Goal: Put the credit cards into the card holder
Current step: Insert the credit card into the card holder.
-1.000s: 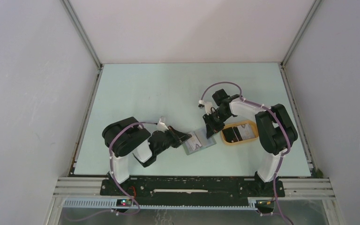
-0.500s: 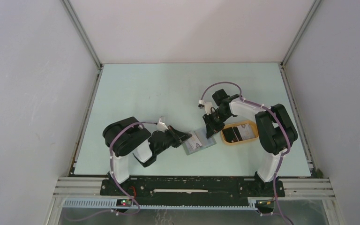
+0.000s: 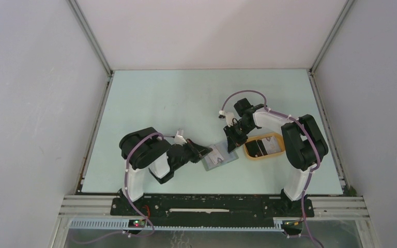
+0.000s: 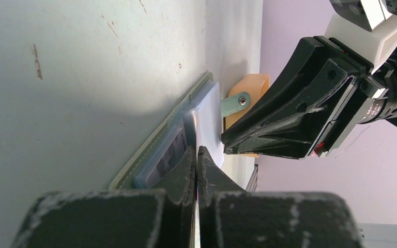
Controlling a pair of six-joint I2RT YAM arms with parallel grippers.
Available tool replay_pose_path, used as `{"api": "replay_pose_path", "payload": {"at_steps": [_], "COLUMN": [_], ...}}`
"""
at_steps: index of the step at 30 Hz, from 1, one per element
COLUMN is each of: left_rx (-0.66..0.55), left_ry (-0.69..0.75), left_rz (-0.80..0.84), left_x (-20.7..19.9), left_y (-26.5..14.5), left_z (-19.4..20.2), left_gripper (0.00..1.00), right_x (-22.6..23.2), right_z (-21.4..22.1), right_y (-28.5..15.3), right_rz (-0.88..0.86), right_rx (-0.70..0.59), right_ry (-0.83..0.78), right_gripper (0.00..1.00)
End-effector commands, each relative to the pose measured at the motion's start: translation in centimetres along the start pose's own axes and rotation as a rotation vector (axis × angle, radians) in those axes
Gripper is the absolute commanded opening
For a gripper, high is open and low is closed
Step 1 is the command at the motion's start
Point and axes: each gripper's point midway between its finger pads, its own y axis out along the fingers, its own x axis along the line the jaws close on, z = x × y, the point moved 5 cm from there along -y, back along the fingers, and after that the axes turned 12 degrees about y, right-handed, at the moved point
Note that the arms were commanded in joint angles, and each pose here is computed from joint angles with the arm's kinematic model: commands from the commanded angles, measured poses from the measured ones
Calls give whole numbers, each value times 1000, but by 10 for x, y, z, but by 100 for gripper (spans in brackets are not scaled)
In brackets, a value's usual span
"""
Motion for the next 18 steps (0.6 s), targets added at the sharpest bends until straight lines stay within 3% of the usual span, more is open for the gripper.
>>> {"api": "replay_pose_path", "payload": {"at_steps": [1, 18], "left_rx": [-23, 36], "left_ry": [12, -44], "left_rz": [43, 56], "left_x": [-8, -9], "left_y": [8, 8], "left_z": [-5, 3], "left_gripper": [0, 0], "right_x": [2, 4], "right_z": [-9, -9], "right_y": [-3, -5], "right_rz": [2, -13], "right_rx": [-14, -15], "right_ry": [-32, -29], "right_gripper": [24, 26]}}
